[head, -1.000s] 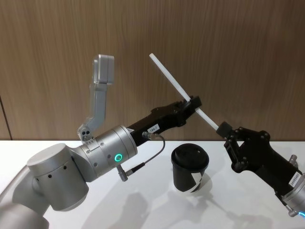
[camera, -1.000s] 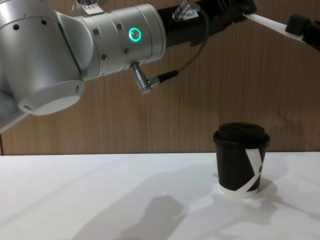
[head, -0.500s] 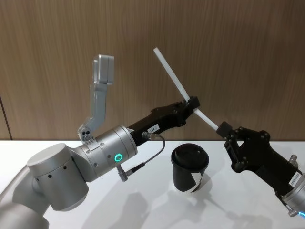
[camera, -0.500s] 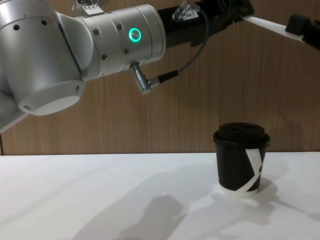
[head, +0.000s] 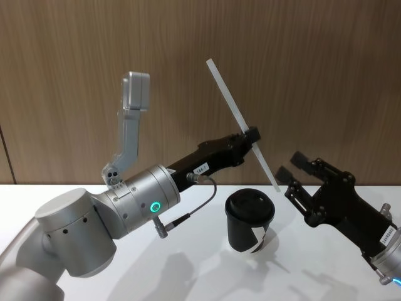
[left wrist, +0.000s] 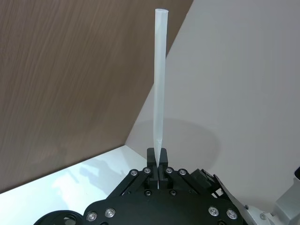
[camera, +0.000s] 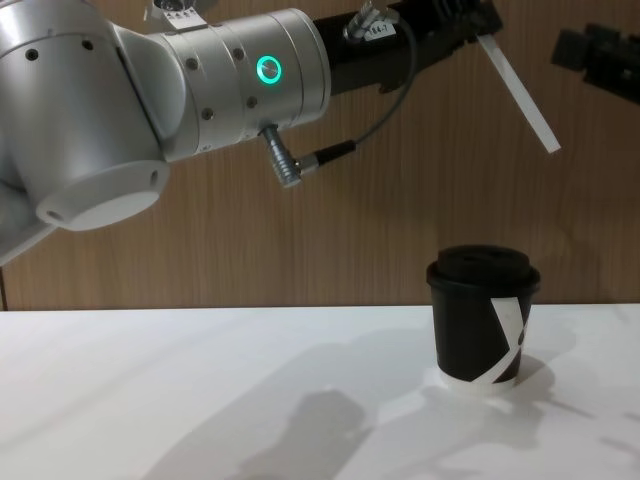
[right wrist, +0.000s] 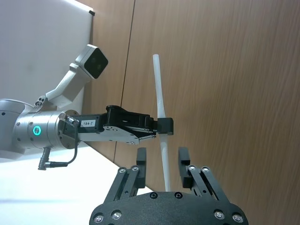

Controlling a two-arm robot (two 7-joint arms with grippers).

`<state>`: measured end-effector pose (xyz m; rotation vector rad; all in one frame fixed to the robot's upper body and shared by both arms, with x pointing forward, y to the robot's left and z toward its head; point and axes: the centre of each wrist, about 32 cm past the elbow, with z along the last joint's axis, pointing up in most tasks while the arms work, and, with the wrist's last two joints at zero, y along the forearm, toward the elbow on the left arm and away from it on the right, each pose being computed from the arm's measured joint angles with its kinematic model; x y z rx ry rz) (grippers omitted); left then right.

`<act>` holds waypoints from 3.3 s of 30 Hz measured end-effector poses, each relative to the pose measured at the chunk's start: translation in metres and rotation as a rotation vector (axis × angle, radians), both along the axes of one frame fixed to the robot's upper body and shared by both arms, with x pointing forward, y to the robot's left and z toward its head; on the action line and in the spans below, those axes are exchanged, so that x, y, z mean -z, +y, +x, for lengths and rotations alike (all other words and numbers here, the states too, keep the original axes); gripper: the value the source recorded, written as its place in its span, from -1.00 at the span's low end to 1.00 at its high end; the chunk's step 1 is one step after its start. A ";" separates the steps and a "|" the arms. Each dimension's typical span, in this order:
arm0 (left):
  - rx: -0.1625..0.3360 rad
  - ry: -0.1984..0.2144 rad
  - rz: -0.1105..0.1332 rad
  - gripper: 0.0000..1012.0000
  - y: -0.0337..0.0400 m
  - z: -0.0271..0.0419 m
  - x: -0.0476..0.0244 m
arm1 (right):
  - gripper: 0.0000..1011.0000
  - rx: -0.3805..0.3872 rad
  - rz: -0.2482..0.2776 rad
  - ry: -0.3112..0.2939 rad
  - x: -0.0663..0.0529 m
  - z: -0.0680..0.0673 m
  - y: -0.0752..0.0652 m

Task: Pick up the straw with one hand, pass it to the other hand, and insert it into the cup.

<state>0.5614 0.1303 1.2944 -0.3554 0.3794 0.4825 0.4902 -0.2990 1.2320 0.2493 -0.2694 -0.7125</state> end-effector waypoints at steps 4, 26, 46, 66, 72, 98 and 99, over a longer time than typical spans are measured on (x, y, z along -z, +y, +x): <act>0.001 0.000 0.000 -0.98 -0.0001 -0.0001 0.0000 | 0.05 0.000 0.000 0.000 0.000 0.000 0.000; 0.002 -0.001 0.000 -0.98 -0.0002 -0.0001 0.0000 | 0.98 0.039 0.004 0.012 0.000 -0.002 -0.001; -0.011 -0.006 0.016 -0.98 -0.0018 0.0000 0.0001 | 0.98 0.199 0.028 0.074 0.001 -0.010 -0.005; -0.104 -0.031 0.129 -0.98 -0.0220 0.0171 0.0024 | 0.98 0.236 0.033 0.090 0.001 -0.012 -0.006; -0.113 -0.038 0.162 -0.98 -0.0284 0.0219 0.0034 | 0.98 0.239 0.034 0.091 0.001 -0.012 -0.006; -0.156 -0.175 0.305 -0.98 -0.0452 0.0215 0.0074 | 0.98 0.244 0.035 0.093 0.001 -0.012 -0.007; -0.157 -0.179 0.309 -0.98 -0.0456 0.0214 0.0075 | 0.98 0.244 0.035 0.093 0.001 -0.012 -0.007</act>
